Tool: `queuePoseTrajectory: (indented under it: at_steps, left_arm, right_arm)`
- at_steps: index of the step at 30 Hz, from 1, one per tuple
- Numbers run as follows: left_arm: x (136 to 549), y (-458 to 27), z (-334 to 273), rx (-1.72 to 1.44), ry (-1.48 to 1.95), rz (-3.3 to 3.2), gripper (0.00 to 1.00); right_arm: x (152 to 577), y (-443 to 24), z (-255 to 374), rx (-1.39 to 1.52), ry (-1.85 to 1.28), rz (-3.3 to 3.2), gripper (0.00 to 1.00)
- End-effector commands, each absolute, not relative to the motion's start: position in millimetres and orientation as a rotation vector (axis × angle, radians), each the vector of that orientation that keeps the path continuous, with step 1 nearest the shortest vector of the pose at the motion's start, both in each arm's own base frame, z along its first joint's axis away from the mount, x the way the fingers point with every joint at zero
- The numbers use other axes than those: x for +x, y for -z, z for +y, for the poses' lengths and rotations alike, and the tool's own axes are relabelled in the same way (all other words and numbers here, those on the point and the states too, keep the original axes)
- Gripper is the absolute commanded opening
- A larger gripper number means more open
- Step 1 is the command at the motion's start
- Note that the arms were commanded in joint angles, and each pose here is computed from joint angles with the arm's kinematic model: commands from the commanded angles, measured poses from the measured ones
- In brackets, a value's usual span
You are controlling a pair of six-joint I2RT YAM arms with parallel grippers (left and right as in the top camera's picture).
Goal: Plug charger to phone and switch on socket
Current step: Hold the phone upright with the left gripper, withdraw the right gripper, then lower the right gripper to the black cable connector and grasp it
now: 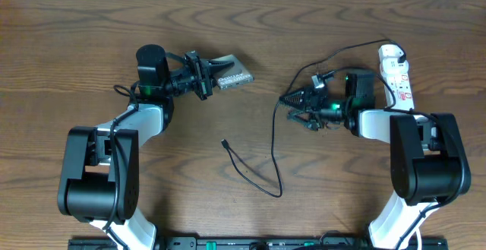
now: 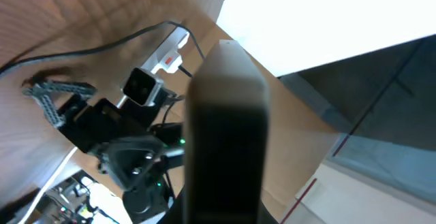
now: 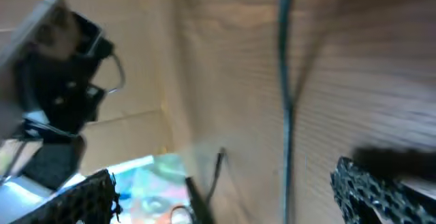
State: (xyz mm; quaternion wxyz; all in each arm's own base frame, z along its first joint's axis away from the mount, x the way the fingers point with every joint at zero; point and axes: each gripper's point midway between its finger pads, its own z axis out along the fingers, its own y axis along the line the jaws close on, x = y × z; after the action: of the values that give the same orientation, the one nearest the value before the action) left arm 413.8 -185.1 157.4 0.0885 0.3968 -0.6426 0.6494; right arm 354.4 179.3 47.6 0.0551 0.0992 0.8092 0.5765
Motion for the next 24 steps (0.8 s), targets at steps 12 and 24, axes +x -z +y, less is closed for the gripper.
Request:
queuePoseTrajectory:
  at_steps: [12,24]
  left_arm:
    - [415.6,-170.4,-184.3,1.195,-1.920,-1.837,0.07]
    - [430.7,-189.3,-195.6,0.906,-1.932,-1.866,0.07]
  right_arm:
    - [321.6,-38.0,153.2,0.051,-1.001,2.705,0.99]
    - [292.8,-82.0,146.4,-0.060,-0.647,2.697,0.99]
